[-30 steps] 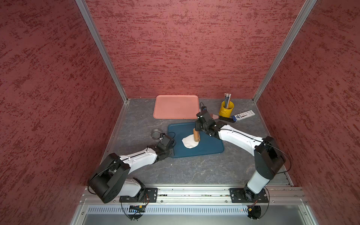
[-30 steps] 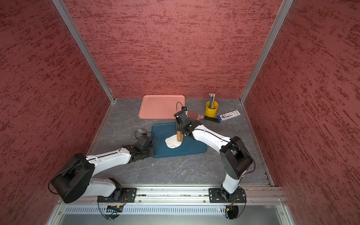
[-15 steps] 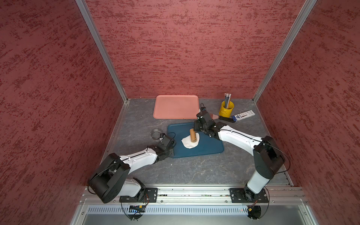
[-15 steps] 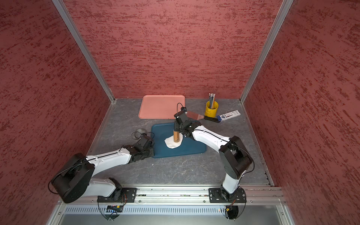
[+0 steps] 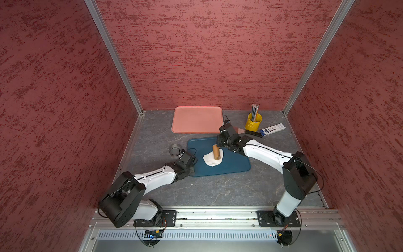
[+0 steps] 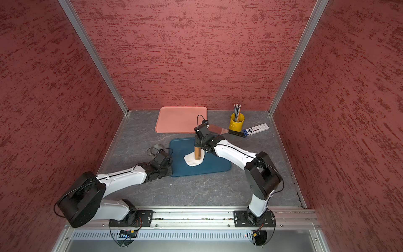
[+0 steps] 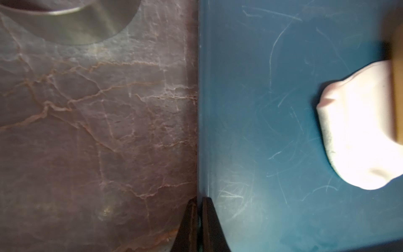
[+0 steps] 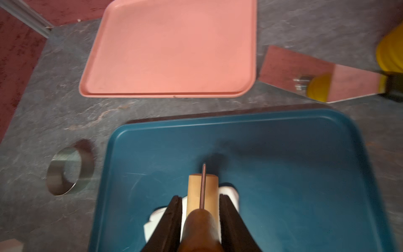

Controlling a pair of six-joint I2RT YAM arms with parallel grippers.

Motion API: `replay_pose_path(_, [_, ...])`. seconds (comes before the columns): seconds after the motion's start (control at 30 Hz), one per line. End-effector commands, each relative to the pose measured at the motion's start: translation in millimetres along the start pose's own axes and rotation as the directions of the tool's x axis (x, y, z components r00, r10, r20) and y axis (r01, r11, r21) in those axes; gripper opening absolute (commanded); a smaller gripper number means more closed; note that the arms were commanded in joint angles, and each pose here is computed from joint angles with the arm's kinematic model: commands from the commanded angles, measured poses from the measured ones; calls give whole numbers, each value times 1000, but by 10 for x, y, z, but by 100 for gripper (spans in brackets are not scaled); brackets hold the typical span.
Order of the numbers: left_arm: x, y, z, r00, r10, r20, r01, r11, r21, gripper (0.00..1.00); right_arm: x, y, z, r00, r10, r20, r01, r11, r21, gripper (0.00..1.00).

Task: Roll out the dumpling wrappers from the dough
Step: Flatten out the dough on the work surface.

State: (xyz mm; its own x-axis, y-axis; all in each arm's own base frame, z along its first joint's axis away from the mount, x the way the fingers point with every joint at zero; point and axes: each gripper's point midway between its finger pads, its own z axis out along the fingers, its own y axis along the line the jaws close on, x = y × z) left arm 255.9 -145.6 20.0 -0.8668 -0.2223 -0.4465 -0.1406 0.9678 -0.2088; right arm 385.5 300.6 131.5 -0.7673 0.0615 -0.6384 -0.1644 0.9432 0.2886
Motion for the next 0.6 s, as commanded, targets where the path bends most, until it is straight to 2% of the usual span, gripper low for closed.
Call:
replay_pose_path(0.0, [-104, 160, -6, 998, -27, 54, 32, 995, -91, 0, 1533, -139, 240, 880, -70, -470, 99, 994, 38, 0])
replay_pose_path(0.1, [-59, 241, 2, 998, -39, 53, 45, 992, -114, 0, 1305, -724, 151, 908, -5, -419, 89, 980, 180, 0])
replay_pose_path(0.17, [-49, 253, 10, 998, -31, 51, 36, 993, -110, 0, 1154, -1273, -5, 913, 32, -407, 111, 940, 323, 0])
replay_pose_path(0.23, [-56, 208, 16, 999, -10, 48, 14, 996, -89, 0, 1034, -1475, -144, 913, -30, -408, 205, 897, 392, 0])
replay_pose_path(0.3, [-70, 161, 27, 999, 4, 54, 0, 997, -71, 0, 1065, -1278, -161, 901, -71, -428, 226, 919, 323, 0])
replay_pose_path(0.33, [-75, 160, 37, 998, 0, 55, 4, 997, -72, 0, 1122, -1049, -141, 896, -93, -434, 217, 945, 246, 0])
replay_pose_path(0.47, [-90, 173, 56, 999, -10, 52, 15, 995, -97, 0, 1463, -174, -76, 873, -110, -475, 111, 993, -26, 0])
replay_pose_path(0.53, [-80, 177, 58, 999, -11, 51, 16, 995, -95, 0, 1472, -214, -70, 876, -85, -475, 91, 996, -12, 0])
replay_pose_path(0.57, [-68, 183, 62, 999, -9, 49, 14, 995, -94, 0, 1408, -422, -81, 888, -76, -453, 113, 992, 55, 0])
